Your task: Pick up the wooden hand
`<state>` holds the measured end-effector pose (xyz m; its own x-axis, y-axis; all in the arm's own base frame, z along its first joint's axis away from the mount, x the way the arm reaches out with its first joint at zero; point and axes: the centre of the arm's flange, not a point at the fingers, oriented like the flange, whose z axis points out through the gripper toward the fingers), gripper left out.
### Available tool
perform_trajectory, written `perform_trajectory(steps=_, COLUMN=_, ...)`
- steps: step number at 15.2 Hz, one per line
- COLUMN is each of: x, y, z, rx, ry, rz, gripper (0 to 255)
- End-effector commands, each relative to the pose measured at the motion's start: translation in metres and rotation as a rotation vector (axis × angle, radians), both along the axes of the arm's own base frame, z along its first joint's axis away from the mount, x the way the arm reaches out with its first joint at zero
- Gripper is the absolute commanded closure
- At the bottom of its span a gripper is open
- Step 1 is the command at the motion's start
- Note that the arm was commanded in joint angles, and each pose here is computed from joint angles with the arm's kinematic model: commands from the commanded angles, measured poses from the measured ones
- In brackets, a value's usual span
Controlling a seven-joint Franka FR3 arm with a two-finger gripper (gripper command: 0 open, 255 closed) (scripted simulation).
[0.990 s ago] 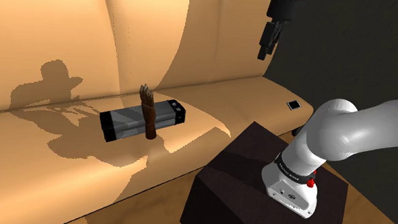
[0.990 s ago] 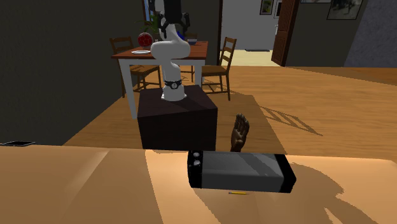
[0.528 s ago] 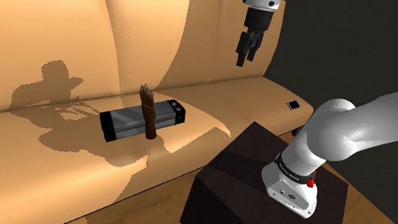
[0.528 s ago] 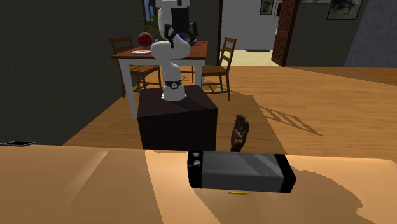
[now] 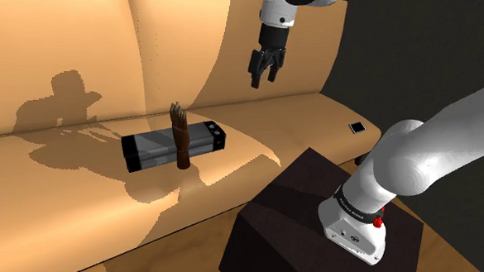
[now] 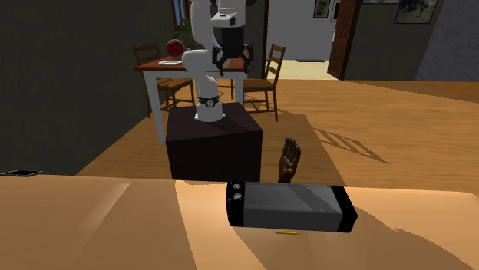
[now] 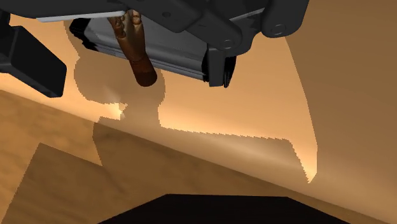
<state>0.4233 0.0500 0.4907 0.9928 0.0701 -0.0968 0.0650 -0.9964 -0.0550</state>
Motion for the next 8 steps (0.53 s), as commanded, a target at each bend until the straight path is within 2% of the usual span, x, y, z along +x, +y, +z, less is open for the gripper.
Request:
perform_trajectory(steps=1, x=0.018, y=0.011, z=-0.016, rx=0.002, ry=0.001, rz=-0.013, gripper=0)
perform_trajectory(steps=8, x=0.088, y=0.040, z=-0.068, rx=0.008, ry=0.006, rz=-0.056, gripper=0)
